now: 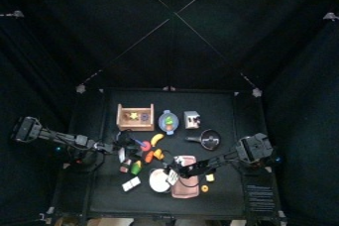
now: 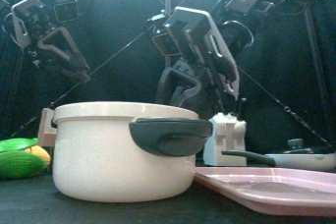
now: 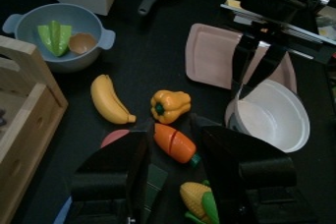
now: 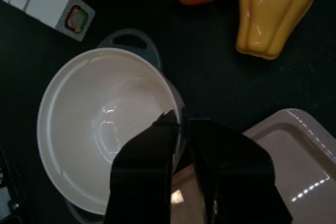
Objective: Place pot above plate
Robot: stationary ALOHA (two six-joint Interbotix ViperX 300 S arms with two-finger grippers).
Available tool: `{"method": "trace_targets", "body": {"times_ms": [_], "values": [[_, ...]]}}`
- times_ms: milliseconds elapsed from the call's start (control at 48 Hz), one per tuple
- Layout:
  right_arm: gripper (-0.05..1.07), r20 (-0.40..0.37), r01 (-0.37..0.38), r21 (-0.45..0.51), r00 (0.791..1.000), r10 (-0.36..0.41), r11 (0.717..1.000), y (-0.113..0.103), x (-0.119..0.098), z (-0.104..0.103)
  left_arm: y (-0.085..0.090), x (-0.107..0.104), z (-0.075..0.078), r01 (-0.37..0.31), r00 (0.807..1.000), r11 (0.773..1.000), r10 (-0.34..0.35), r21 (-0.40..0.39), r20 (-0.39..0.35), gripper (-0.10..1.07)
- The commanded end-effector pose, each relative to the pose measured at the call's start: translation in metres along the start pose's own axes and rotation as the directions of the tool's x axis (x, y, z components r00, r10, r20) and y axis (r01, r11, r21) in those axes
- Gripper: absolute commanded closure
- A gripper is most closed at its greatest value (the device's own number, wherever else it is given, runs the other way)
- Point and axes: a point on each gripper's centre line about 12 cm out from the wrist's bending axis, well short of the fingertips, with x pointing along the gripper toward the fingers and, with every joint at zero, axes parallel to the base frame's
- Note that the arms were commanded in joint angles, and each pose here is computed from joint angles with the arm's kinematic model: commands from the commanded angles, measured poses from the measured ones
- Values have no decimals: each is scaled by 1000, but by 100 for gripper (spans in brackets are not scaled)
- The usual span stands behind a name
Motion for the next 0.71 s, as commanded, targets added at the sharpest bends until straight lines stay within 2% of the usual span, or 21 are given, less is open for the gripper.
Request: {"method": "trace_targets", "body": {"times_ms": [0, 479, 688], "values": [[48, 49, -43, 13, 998, 42, 999, 11, -15, 20, -2, 0, 4, 7, 1000, 1000, -7, -8, 6, 22], [48, 112, -74, 33, 991, 70, 997, 6, -40, 44, -2, 0, 1, 12, 1000, 1000, -12, -16, -3, 22], [48, 155, -63, 73, 987, 51, 995, -16, -61, 60, -2, 0, 1, 12, 1000, 1000, -12, -21, -4, 22]]}}
